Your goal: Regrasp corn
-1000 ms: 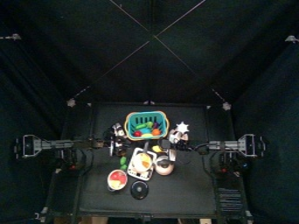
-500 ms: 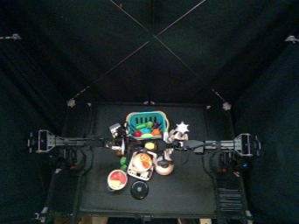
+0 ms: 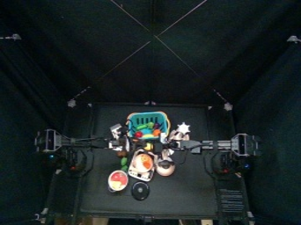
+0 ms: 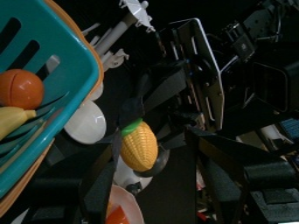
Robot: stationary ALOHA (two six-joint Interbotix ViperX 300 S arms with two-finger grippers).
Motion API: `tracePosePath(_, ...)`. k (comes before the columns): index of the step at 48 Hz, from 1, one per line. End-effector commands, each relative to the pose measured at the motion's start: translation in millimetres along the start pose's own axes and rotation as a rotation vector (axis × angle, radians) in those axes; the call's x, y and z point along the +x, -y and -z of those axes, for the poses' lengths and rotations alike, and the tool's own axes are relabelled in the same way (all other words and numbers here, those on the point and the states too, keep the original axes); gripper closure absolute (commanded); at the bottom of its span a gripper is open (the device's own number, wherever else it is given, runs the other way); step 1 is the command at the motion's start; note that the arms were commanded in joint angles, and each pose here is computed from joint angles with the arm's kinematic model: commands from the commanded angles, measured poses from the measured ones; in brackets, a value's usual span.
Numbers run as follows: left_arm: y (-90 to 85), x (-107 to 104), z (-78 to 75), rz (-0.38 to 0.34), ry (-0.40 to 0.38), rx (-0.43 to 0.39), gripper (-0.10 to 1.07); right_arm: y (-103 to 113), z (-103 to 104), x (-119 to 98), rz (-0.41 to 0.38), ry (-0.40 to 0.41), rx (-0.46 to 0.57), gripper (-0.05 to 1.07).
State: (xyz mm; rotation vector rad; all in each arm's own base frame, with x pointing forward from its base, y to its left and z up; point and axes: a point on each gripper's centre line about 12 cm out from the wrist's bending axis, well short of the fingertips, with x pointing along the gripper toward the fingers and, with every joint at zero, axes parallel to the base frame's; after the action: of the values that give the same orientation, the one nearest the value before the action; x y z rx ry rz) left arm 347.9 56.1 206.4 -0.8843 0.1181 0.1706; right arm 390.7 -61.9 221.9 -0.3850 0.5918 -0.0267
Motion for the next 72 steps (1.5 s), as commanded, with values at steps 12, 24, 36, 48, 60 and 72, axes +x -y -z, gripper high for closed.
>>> tracePosePath(12, 2.9, 22, 6.9, 0.01, -0.017, -0.05, 0.05, 10, -20, -6, 0.028, 0.053, -0.019, 0.43)
tracePosePath(24, -0.9, 26, 6.3, -0.007, -0.005, -0.106, 0.06, 10, -19, -5, 0.027, 0.048, -0.025, 0.43)
tracePosePath(36, -2.7, 25, 6.8, -0.015, -0.003, -0.116, 0.15, 10, -18, -4, 0.024, 0.04, -0.027, 0.43)
tracePosePath(48, 3.9, 25, 8.0, 0.012, -0.02, -0.079, 0.22, 13, -16, -4, 0.032, 0.036, -0.018, 0.43)
tracePosePath(60, 13.7, 22, 10.1, 0.056, -0.044, -0.025, 0.19, 15, -15, -3, 0.035, 0.033, -0.017, 0.43)
tracePosePath(72, 13.3, 20, 12.7, 0.055, -0.05, -0.064, 0.06, 14, -13, -2, 0.032, 0.027, -0.017, 0.43)
